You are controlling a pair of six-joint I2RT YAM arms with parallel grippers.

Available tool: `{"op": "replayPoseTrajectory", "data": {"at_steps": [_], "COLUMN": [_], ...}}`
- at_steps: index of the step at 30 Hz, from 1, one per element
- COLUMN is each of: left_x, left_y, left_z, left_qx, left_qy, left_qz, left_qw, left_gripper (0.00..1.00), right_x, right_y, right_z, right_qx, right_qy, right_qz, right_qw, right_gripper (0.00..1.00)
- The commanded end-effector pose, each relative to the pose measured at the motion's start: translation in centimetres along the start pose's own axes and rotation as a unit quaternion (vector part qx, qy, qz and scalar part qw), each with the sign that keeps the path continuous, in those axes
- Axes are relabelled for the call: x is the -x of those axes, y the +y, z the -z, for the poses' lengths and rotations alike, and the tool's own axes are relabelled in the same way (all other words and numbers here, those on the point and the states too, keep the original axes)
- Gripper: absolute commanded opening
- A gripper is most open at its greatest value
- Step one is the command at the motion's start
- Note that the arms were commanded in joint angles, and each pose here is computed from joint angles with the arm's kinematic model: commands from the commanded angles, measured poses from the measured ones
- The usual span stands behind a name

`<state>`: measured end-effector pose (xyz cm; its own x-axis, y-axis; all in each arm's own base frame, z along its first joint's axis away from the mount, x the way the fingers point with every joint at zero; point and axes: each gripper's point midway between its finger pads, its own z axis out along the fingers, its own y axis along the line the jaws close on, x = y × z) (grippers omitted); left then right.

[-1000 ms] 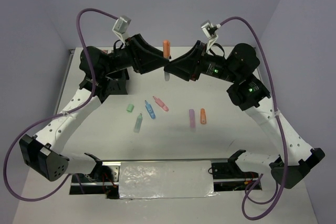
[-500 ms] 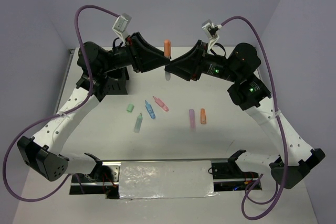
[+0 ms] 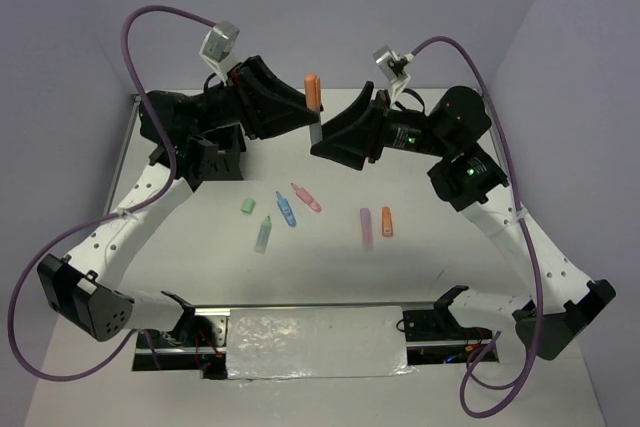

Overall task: Sort the stationery into containers
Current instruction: Close the pen cap on the pen.

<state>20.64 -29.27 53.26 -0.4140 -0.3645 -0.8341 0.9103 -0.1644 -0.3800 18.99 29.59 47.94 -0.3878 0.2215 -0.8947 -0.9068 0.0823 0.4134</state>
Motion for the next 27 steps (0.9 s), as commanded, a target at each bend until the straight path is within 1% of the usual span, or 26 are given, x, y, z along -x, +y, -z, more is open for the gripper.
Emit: {"op": "replayPoseTrajectory", "data": {"at_steps": [1,3,5,6,8,13,17,25,27], "left_x": [1.2,1.0,0.6,0.5,0.3,0.0,-0.2,0.2,0.2], "left_y": [-4.5,-6.0,-6.4,-6.8,-7.4,-7.9,-7.9,-8.0,-7.8], "left_z": [0.1,0.4,0.5,0.7,0.8,0.6,0.3,-0.1,-0.2], "left_qx": [-0.09,-0.123,-0.144,-0.152,-0.17,-0.172,-0.171,-0.175,-0.171], "left_qy": [-0.005,0.003,0.014,0.02,0.025,0.034,0.035,0.024,0.023], "left_qz": [-0.045,-0.049,-0.047,-0.034,-0.044,-0.047,-0.051,-0.051,-0.051], "left_qw": [0.995,0.991,0.988,0.988,0.984,0.983,0.983,0.983,0.984], "left_gripper": [0.0,0.0,0.0,0.0,0.0,0.0,0.0,0.0,0.0], "right_x": [1.0,1.3,1.9,2.3,2.8,3.4,4.1,4.0,4.0], "right_y": [3.8,5.4,6.3,7.0,7.5,7.3,8.1,8.0,8.3], "right_z": [0.6,0.9,1.0,1.1,1.0,0.4,0.3,-0.7,-0.6], "right_qx": [0.101,0.143,0.164,0.176,0.191,0.2,0.232,0.255,0.265], "right_qy": [0.001,0.007,0.009,0.007,0.009,0.007,-0.002,0.005,0.007], "right_qz": [0.021,0.022,0.024,0.022,0.022,0.006,-0.006,-0.015,-0.015], "right_qw": [0.995,0.989,0.986,0.984,0.981,0.98,0.973,0.967,0.964], "right_gripper": [0.64,0.65,0.66,0.66,0.66,0.64,0.56,0.54,0.5]}}
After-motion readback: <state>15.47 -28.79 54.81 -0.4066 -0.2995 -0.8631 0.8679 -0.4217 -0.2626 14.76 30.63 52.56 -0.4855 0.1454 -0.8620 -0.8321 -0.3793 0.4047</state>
